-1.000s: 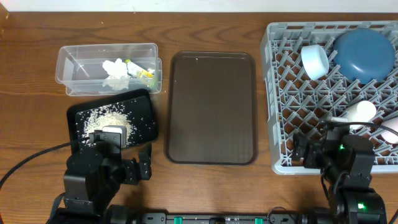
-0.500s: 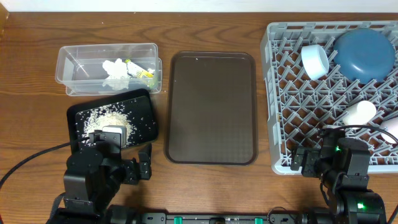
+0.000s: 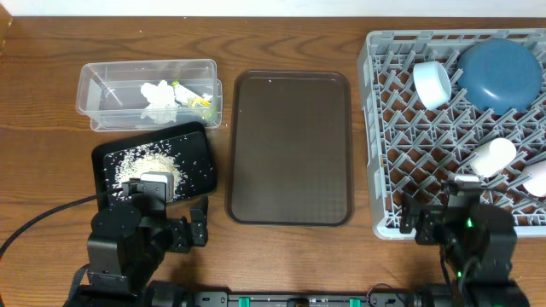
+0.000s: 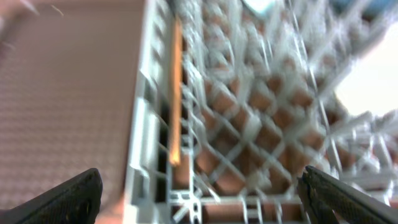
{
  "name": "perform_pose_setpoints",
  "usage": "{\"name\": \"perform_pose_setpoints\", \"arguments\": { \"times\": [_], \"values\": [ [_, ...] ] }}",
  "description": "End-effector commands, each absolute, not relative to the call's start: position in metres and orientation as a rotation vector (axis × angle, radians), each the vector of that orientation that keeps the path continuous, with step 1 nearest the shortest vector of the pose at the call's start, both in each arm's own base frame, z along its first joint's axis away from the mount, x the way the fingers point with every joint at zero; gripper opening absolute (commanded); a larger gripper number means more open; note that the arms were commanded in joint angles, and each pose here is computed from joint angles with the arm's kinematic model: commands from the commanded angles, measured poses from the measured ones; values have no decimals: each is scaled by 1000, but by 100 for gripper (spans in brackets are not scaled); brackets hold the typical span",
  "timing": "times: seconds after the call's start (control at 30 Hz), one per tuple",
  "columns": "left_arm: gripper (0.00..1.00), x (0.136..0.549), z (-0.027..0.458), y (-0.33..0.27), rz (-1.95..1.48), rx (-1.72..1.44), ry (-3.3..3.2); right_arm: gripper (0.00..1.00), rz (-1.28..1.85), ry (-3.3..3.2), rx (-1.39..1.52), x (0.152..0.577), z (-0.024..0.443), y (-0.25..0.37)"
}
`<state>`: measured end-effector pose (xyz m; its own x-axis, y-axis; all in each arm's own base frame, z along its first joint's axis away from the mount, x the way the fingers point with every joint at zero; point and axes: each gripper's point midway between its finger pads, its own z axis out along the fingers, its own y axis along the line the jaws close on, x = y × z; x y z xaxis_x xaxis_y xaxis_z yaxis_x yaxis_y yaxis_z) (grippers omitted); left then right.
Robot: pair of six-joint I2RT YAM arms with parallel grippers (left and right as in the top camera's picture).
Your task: Sort waste into correct bins and load items into the dishwasher rack
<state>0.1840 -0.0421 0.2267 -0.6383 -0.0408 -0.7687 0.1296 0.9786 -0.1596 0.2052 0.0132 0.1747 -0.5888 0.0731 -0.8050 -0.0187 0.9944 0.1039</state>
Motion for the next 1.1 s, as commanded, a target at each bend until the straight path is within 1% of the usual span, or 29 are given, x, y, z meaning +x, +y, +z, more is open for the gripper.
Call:
{"name": "perform_pose_setpoints", "arguments": {
  "times": [0.0, 0.2, 0.47, 0.67, 0.8, 0.9, 1.07],
  "values": [
    [99, 184, 226, -40, -234, 62, 2250, 99, 113, 2091, -69, 202, 186, 21],
    [99, 184, 226, -40, -234, 62, 2249, 99, 123, 1882, -122, 205, 196, 29],
    [99, 184, 226, -40, -234, 62, 2250, 99, 122, 1676, -119, 231, 185, 31],
    [99, 184, 226, -40, -234, 62, 2250, 99, 95, 1547, -92, 244, 187, 26],
    [99, 184, 226, -40, -234, 62, 2250, 99, 53, 1575, -51, 246, 174, 17],
    [99, 184, 226, -40, -234, 62, 2250, 99, 54, 1650, -56, 245, 155, 18],
    [99, 184, 226, -40, -234, 62, 2249, 99, 61, 1645, -61, 245, 157, 19]
  ]
}}
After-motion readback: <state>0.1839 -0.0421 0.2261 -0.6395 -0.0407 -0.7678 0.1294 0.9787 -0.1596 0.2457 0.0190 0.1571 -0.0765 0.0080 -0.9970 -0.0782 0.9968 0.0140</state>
